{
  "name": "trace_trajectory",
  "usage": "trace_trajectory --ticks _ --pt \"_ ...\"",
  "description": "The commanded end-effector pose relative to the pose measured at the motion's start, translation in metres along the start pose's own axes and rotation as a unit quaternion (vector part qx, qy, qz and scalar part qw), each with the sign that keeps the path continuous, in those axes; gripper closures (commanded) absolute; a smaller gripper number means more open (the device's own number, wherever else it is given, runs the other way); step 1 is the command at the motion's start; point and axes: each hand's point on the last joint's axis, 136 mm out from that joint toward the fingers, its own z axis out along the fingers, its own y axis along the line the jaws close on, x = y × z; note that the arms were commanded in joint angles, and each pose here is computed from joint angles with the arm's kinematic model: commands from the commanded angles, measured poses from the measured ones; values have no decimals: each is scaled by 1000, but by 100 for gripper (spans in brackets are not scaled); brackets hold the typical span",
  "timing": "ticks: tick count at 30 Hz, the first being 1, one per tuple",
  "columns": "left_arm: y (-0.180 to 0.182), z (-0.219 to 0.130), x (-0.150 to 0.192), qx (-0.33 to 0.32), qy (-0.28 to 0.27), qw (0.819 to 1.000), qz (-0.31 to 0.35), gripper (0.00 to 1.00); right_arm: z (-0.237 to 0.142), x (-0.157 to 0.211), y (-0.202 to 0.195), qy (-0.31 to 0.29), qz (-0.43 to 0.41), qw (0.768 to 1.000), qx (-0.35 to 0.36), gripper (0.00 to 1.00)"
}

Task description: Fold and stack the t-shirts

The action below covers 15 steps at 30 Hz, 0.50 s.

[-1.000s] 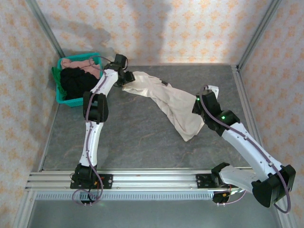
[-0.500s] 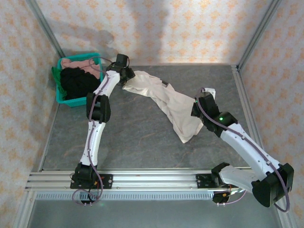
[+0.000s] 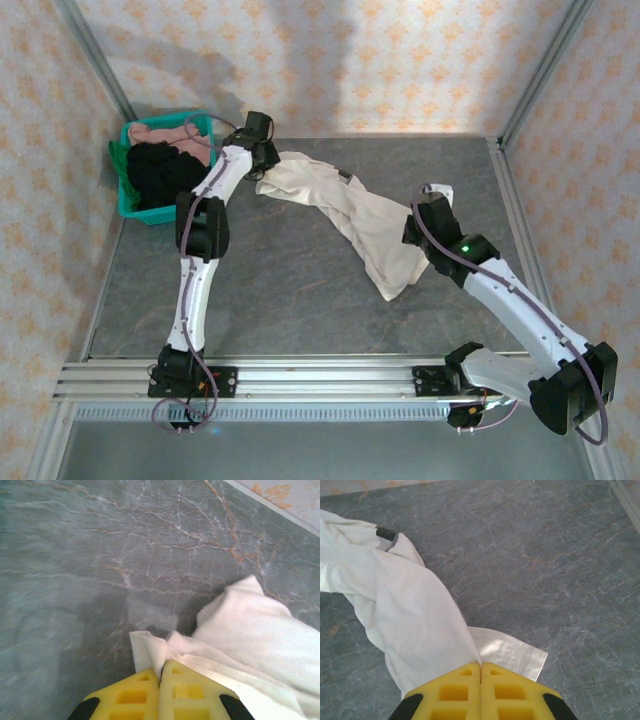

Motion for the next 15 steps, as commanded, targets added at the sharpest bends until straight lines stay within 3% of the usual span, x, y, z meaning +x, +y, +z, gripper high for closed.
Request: trace_trajectory --ticks 1,10,12,15 --pt "-7 -98 -36 -11 -77 996 47 100 -36 -40 3 -55 17 998 -33 100" --pt "26 -311 -35 29 -209 974 77 100 -127 -97 14 -153 28 977 -143 100" --pt "31 -336 -32 34 -229 969 84 100 -130 -113 11 -178 27 975 -128 100" --pt "33 -342 -44 19 -246 965 87 100 -109 -144 12 -200 16 977 -67 100"
